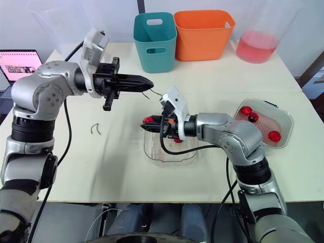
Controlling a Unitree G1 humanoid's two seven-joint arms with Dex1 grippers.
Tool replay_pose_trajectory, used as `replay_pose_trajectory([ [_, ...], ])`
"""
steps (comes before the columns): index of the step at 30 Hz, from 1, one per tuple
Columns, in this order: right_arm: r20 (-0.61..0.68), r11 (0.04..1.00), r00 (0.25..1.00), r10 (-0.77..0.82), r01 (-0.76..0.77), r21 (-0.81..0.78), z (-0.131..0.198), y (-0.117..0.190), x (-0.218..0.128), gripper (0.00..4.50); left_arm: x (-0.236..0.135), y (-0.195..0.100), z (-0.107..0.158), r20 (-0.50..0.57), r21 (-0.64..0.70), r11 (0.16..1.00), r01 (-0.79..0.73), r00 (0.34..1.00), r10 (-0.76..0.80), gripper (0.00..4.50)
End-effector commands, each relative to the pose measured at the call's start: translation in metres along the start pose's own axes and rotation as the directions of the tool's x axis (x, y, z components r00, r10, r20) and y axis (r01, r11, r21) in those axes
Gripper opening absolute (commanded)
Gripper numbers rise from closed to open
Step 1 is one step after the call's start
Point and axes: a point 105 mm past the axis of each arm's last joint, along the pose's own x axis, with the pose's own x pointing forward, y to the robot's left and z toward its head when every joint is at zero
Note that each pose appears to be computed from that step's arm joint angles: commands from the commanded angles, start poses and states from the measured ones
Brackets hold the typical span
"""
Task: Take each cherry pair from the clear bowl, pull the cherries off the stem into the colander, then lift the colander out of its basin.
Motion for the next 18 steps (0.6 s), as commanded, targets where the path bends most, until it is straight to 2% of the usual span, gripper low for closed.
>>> replay_pose_trajectory([
  [1,0.054,0.998,0.998,0.01,-0.007,-0.059,0.016,0.005,-0.005,0.72,-0.005,-0.001,0.01,0.014,0.045,0.999,-0.011,1.0,0.01,0.0],
  [6,0.084,0.991,0.993,-0.083,0.092,-0.1,0.03,-0.009,-0.037,0.72,-0.008,0.0,-0.002,-0.021,0.039,0.999,-0.026,0.999,0.027,0.0],
  [10,0.052,0.947,0.956,-0.29,0.295,-0.131,0.03,-0.038,-0.093,0.72,-0.011,0.0,-0.01,-0.044,0.043,0.998,-0.043,0.998,0.044,0.0],
  [11,0.041,0.923,0.932,-0.36,0.362,-0.132,0.028,-0.049,-0.112,0.72,-0.011,0.0,-0.011,-0.044,0.041,0.998,-0.042,0.998,0.044,0.0],
  [14,-0.018,0.794,0.802,-0.598,0.589,-0.153,0.018,-0.083,-0.179,0.72,-0.009,-0.002,-0.02,-0.061,0.033,0.999,-0.03,0.998,0.032,0.0],
  [16,-0.079,0.731,0.731,-0.678,0.659,-0.18,0.006,-0.093,-0.21,0.72,-0.007,-0.003,-0.026,-0.071,0.026,1.0,-0.017,0.997,0.019,0.0],
  [18,-0.123,0.704,0.694,-0.709,0.687,-0.18,-0.005,-0.096,-0.228,0.72,-0.004,-0.003,-0.029,-0.071,0.019,1.0,-0.006,0.997,0.007,0.0],
])
